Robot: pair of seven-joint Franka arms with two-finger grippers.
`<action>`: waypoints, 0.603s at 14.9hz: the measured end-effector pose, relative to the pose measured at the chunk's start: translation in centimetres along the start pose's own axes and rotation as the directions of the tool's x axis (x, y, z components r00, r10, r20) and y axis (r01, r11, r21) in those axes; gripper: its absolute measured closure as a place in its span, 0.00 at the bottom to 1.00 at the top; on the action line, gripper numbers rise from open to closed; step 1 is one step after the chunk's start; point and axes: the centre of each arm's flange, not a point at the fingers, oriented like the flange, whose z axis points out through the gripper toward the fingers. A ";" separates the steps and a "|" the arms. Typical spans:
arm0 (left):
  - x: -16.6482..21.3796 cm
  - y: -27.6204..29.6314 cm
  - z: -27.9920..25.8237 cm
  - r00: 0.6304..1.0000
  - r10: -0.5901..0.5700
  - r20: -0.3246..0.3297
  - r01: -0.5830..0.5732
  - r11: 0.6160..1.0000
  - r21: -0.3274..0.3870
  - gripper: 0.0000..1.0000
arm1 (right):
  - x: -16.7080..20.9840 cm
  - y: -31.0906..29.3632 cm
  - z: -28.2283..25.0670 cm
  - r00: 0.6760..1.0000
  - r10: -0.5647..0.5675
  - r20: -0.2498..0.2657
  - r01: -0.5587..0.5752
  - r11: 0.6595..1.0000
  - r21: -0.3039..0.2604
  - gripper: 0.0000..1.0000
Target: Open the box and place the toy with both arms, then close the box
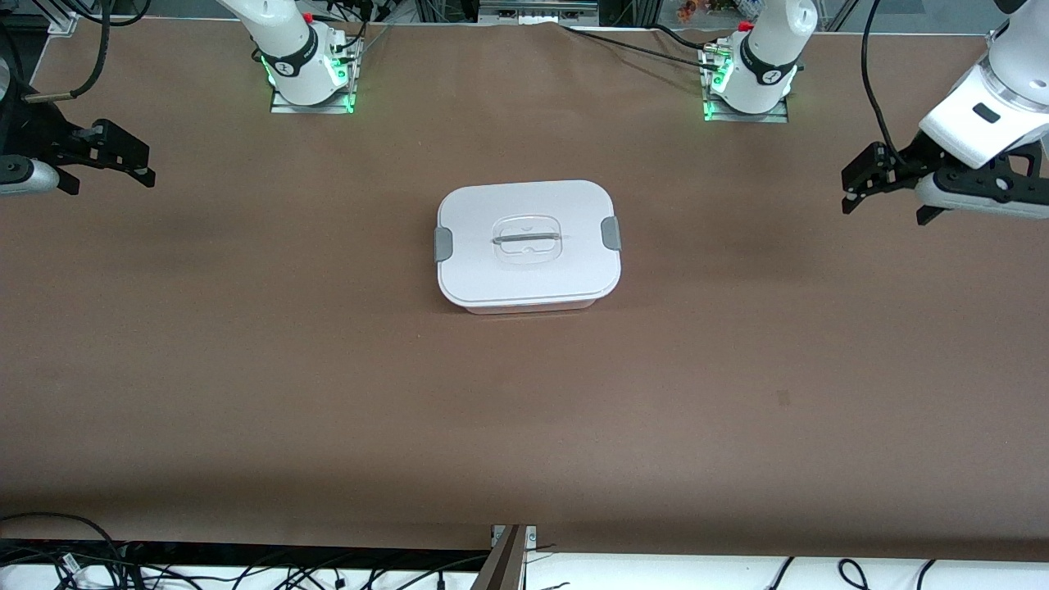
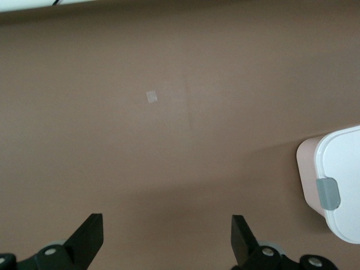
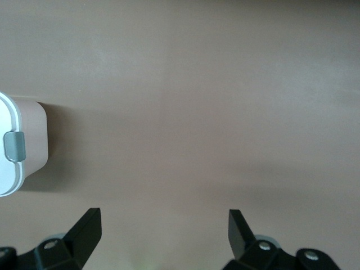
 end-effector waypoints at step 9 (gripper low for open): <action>2.2 0.2 0.9 0.998 -0.052 0.028 0.052 0.999 -0.002 0.00 | 0.0 0.1 -0.5 1.000 0.002 -0.011 -0.002 1.000 -0.001 0.00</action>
